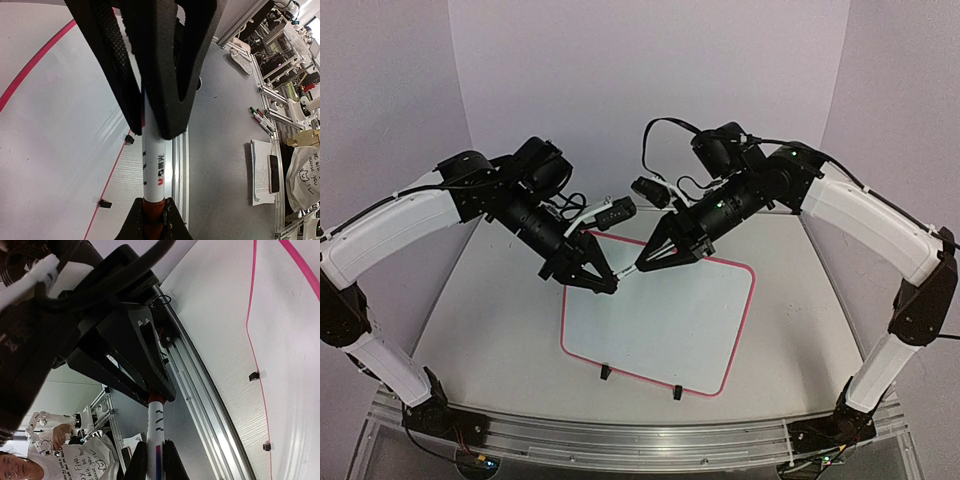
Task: Write a sentence on the whiteboard
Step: Open the pen cap from the whiteboard marker, then put down the pen cap at the corner of the board.
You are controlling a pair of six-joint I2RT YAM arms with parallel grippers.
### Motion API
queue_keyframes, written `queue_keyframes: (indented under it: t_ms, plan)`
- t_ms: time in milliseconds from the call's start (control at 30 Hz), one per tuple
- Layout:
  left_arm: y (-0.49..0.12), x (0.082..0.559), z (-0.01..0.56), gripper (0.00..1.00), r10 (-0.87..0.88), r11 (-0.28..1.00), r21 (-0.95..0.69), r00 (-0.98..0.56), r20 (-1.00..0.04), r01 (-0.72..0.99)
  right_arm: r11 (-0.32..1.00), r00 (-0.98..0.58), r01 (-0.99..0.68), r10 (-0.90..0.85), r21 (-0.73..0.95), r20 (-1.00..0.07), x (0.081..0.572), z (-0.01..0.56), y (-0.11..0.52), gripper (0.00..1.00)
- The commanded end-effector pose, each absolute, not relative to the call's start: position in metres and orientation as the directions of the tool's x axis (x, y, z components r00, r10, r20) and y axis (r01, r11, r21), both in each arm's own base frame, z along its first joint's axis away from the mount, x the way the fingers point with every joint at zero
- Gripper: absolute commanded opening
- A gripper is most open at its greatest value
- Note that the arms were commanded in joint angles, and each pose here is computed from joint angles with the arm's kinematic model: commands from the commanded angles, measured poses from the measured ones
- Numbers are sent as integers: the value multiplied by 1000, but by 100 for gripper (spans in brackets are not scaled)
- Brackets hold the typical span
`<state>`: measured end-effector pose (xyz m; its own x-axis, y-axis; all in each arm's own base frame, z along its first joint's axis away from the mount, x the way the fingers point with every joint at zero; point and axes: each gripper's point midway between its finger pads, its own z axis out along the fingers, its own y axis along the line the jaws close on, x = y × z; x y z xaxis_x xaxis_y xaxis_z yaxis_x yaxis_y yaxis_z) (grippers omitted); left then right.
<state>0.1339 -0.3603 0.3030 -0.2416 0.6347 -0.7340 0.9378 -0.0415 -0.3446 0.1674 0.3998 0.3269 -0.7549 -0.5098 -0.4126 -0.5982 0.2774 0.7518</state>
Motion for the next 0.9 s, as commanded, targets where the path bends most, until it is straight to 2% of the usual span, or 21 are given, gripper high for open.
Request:
queue_keyframes:
  t_ms: [0, 33, 267, 633, 867]
  plan:
    - [-365, 136, 325, 0, 583, -76, -300, -202, -787, 951, 236, -735, -619, -511, 749, -446, 166, 331, 406, 3]
    - [-365, 135, 325, 0, 583, -77, -301, -202, -787, 951, 230, -733, -621, -510, 749, -451, 166, 332, 406, 0]
    - [-362, 134, 315, 0, 587, -70, -300, -204, -784, 951, 216, -722, -648, -478, 730, -500, 176, 341, 397, 0]
    - [-349, 135, 303, 0, 617, -15, -292, -222, -756, 956, 212, -726, -676, -361, 706, -586, 203, 375, 334, 0]
    - [-336, 137, 305, 0, 623, 29, -290, -244, -743, 957, 299, -692, -720, -373, 626, -618, 200, 386, 294, 0]
